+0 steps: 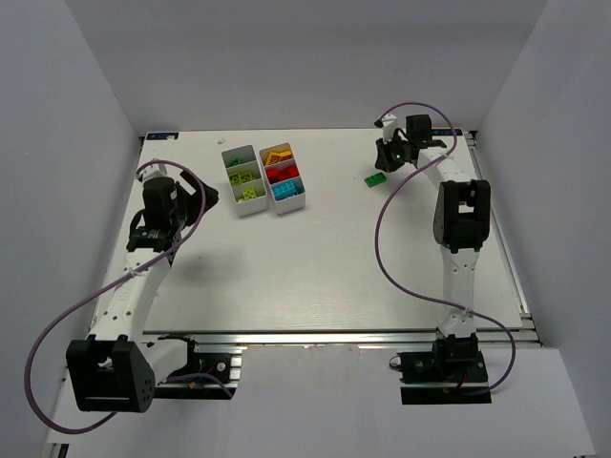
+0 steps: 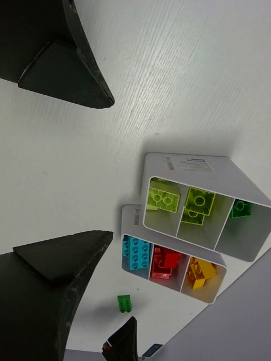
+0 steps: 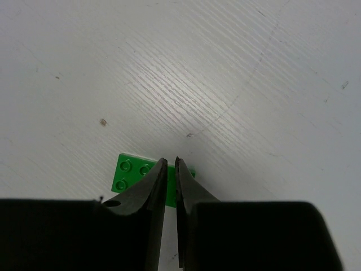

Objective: Sort the legos into containers by color

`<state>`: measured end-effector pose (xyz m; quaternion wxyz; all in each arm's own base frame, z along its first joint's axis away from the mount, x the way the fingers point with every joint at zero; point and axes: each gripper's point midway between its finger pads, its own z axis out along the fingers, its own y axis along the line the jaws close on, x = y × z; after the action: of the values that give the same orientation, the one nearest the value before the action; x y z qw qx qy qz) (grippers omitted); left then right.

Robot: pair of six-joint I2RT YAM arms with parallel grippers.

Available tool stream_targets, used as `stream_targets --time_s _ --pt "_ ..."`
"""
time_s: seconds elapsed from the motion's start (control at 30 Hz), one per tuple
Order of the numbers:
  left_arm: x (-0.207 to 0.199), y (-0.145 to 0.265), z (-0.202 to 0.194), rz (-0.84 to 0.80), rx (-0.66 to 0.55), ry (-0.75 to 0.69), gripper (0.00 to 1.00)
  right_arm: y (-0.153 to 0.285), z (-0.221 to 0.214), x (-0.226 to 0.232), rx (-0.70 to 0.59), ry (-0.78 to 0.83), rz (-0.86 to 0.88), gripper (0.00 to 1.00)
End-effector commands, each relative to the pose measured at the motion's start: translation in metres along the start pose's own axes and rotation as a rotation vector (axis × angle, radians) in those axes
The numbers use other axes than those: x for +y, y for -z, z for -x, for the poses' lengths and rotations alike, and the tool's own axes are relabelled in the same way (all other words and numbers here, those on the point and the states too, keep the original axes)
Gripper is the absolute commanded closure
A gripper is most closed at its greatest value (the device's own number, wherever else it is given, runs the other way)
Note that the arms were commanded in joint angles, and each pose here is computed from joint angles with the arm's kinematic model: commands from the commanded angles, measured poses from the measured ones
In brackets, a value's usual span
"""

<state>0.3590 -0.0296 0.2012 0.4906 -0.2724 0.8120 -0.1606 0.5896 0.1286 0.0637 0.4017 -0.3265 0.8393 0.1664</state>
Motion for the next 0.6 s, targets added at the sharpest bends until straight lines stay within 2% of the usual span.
stream_targets --time_s 0.0,0.23,0.57 --pt "-0.009 0.007 0.01 -0.031 -0.035 0.037 0.02 -0.005 0.011 -0.005 -0.039 -0.031 -0.026 0.84" --pt "-0.022 0.011 -0.002 -0.125 0.005 0.069 0.02 -0.012 -0.021 0.015 0.048 -0.049 0.021 0.84" --pt "-0.028 0.014 -0.024 -0.206 0.065 0.086 0.02 0.021 -0.055 0.053 0.129 -0.079 0.087 0.89"
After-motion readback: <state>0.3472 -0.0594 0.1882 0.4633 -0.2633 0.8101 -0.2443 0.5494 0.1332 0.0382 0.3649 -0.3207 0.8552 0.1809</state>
